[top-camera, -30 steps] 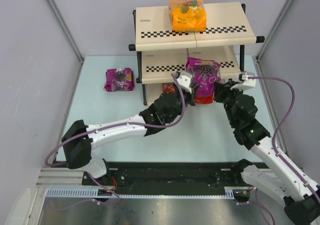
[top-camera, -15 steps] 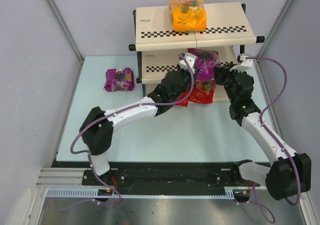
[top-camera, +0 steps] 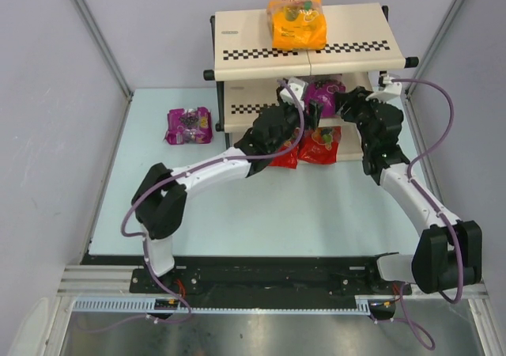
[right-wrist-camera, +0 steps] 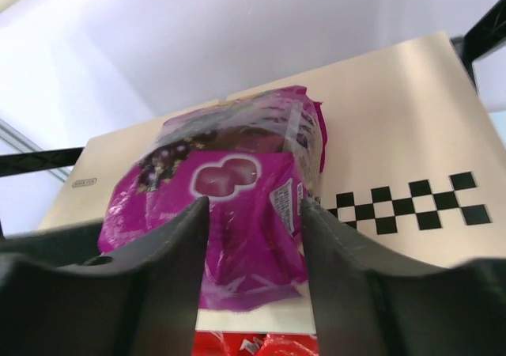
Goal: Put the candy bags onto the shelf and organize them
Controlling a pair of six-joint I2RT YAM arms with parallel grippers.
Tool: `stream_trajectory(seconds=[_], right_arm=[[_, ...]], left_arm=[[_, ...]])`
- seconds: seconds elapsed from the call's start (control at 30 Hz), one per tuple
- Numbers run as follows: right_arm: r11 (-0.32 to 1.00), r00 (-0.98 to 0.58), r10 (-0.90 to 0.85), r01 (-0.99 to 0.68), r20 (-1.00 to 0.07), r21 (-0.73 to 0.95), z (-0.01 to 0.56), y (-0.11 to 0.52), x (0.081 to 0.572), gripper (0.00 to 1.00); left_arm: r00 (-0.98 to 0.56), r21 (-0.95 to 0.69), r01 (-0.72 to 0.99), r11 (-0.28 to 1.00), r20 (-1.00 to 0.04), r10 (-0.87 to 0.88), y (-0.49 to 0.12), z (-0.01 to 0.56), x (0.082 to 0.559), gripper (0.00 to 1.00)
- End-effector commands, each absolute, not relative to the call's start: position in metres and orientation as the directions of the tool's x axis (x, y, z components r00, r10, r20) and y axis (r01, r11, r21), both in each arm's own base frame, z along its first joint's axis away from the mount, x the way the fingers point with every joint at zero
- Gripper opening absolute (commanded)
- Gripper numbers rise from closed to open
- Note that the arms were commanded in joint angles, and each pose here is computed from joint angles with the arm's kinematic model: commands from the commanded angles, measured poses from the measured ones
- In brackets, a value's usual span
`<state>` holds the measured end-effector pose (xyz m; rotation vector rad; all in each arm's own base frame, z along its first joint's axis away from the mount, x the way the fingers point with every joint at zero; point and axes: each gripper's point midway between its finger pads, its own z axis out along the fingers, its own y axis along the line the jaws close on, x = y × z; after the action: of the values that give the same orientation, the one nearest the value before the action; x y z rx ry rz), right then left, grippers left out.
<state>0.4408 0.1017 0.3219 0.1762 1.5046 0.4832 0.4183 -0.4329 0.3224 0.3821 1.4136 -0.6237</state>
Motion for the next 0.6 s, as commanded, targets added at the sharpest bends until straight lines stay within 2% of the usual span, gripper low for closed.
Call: stream_trajectory(seconds=[0.0,0.03,0.17,0.2,0.23,0.27,0.3,0.33,0.4,0.53,0.57], right_arm=[[0.896,0.133,0.421,-0.216,-0.897,0.389,0.378,0.088,0.411,0.57],[0.901,0.128,0.414,-0.2,-0.901,0.386,0.376,0.085,0.406,0.59],[0.907,0.143,0.411,-0.165,-0.9,0.388,0.379,0.072,0.375,0.64],[0.906,0.149,0.416,-0.153,-0.897,0.395,0.377,0.068,0.362,0.64],[0.906,0.138,0.417,-0.143,-0.898,0.398,0.372,0.065,0.354,0.65],[0.898,0.135,0.434,-0.147,-0.891,0.415,0.37,0.066,0.346,0.65],[0.892,0.164,0.446,-0.159,-0.88,0.423,0.377,0.063,0.329,0.65],[0.89,0.131,0.451,-0.148,-0.883,0.432,0.362,0.064,0.324,0.65],[0.875,0.112,0.474,-0.169,-0.873,0.453,0.357,0.07,0.309,0.65],[0.868,0.083,0.481,-0.189,-0.873,0.46,0.35,0.078,0.275,0.67],[0.867,0.082,0.482,-0.187,-0.873,0.461,0.348,0.078,0.27,0.67]], left_arm=[[0.133,-0.189,0.63,0.753,-0.929,-0.344,-0.389,0.399,0.376,0.77],[0.108,-0.191,0.623,0.758,-0.939,-0.326,-0.38,0.38,0.369,0.79],[0.095,-0.255,0.582,0.772,-0.922,-0.376,-0.326,0.378,0.335,0.84],[0.07,-0.25,0.562,0.788,-0.936,-0.346,-0.315,0.353,0.328,0.84],[0.104,-0.273,0.524,0.806,-0.919,-0.379,-0.29,0.37,0.319,0.85],[0.081,-0.273,0.474,0.837,-0.933,-0.35,-0.276,0.355,0.318,0.87],[0.057,-0.267,0.424,0.865,-0.946,-0.32,-0.261,0.335,0.317,0.89],[0.075,-0.307,0.35,0.885,-0.933,-0.353,-0.232,0.339,0.319,0.9],[0.01,-0.316,0.274,0.908,-0.944,-0.331,-0.202,0.302,0.326,0.91],[-0.039,-0.455,0.022,0.89,-0.89,-0.454,-0.099,0.254,0.362,0.91],[-0.05,-0.472,0.006,0.882,-0.881,-0.471,-0.089,0.247,0.364,0.91]])
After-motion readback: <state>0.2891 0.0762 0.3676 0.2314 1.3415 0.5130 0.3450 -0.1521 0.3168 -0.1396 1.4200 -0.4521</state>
